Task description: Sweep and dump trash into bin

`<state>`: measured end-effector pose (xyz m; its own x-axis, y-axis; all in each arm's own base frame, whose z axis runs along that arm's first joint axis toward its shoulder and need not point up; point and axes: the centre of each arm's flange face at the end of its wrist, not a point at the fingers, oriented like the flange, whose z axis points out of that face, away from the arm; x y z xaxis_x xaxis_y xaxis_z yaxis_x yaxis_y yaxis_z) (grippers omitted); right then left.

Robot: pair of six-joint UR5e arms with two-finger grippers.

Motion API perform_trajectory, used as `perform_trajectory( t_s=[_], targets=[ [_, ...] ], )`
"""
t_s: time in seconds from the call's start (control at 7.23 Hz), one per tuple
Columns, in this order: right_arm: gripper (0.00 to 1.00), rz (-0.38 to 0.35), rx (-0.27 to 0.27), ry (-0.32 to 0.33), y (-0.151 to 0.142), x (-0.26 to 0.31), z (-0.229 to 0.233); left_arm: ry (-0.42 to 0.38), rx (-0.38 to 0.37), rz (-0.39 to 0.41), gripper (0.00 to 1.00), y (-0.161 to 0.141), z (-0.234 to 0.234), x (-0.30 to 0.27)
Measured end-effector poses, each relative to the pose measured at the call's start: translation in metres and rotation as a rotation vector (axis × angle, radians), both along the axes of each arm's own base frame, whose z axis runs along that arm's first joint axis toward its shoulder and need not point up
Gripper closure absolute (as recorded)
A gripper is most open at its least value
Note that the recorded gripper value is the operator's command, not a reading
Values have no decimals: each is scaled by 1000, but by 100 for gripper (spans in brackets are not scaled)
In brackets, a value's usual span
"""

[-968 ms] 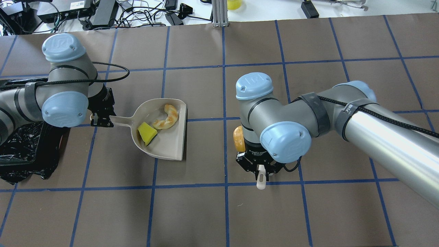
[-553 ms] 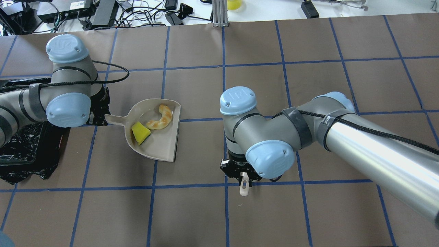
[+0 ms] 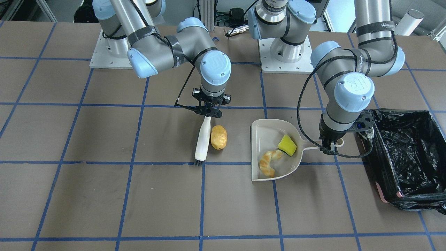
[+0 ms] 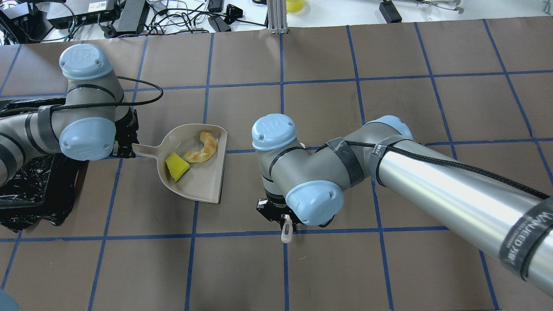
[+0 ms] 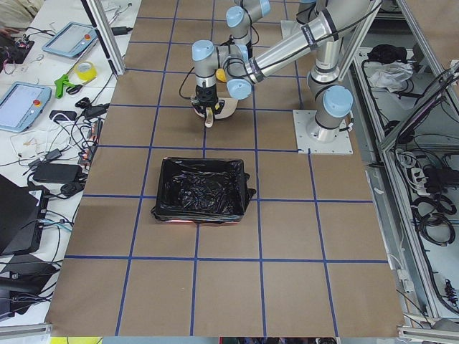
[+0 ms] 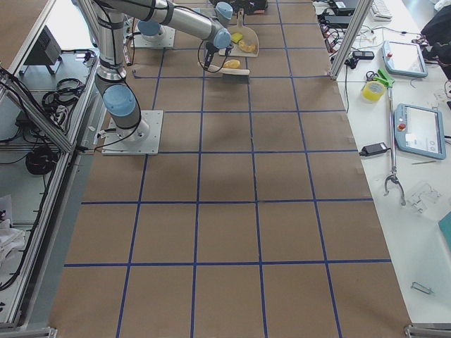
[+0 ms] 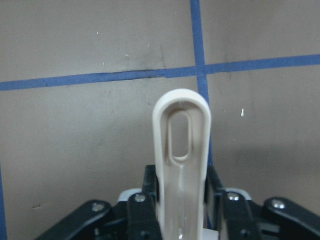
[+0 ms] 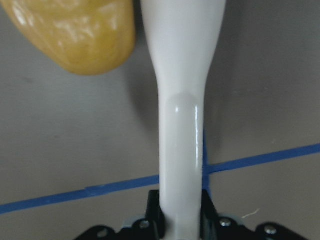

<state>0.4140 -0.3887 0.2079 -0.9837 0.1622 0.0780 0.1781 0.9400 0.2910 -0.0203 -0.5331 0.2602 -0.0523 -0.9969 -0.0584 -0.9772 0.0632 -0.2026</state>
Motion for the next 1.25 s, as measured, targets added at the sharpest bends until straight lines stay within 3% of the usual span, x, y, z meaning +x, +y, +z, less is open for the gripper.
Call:
perform_trajectory(
  t_s=[0.55, 1.25],
  targets=[
    [88, -36, -14, -47, -19, 91, -6, 1, -3, 3, 100, 0, 1, -2],
    [88, -19, -24, -184, -36, 157, 4, 3, -5, 4, 100, -2, 1, -2]
  ],
)
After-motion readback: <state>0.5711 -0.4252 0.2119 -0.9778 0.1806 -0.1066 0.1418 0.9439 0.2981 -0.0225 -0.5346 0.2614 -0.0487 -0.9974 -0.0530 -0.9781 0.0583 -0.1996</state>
